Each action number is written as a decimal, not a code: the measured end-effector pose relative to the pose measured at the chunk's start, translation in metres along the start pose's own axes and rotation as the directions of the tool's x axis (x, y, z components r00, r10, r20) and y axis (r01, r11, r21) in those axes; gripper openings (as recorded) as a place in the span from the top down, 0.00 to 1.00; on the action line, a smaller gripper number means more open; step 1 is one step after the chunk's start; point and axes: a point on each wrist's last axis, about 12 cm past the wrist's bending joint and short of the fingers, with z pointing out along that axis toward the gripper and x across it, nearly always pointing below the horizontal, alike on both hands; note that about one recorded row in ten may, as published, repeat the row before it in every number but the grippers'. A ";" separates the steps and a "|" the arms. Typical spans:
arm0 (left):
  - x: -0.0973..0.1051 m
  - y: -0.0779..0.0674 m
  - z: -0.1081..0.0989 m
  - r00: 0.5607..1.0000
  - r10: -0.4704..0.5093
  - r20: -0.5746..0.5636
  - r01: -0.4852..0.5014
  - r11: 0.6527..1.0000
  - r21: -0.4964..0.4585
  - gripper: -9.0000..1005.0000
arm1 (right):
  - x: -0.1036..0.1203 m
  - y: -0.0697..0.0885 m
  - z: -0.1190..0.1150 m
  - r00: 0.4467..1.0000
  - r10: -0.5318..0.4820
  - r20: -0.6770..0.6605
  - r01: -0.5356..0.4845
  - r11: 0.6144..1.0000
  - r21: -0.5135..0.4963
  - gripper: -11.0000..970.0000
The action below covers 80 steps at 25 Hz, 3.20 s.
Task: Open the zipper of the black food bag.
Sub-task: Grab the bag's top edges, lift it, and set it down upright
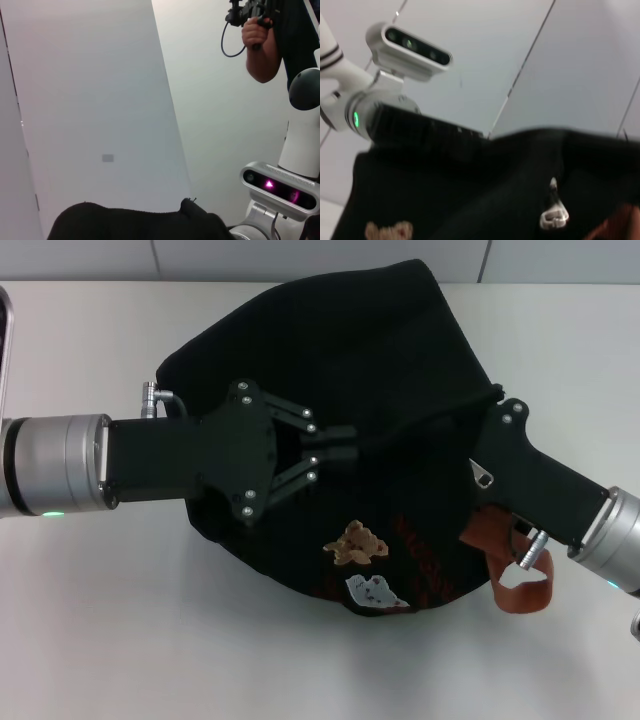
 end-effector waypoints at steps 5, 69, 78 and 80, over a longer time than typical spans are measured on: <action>0.001 -0.003 -0.005 1.000 -0.006 -0.002 0.006 1.000 -0.012 0.92 | 0.007 0.000 -0.007 0.998 -0.005 -0.060 0.006 1.000 0.011 0.99; 0.003 -0.005 -0.003 1.000 0.005 0.000 -0.005 1.000 -0.001 0.92 | -0.004 0.003 0.014 0.999 -0.028 0.025 0.026 0.997 0.068 0.55; 0.004 -0.006 -0.003 1.000 0.003 0.001 -0.003 1.000 -0.001 0.92 | -0.001 0.008 0.017 1.000 -0.022 0.004 0.022 0.999 0.025 0.59; 0.004 -0.006 -0.003 1.000 0.003 0.001 -0.003 1.000 -0.001 0.92 | -0.001 0.009 0.017 1.000 -0.022 0.003 0.022 1.000 0.020 0.60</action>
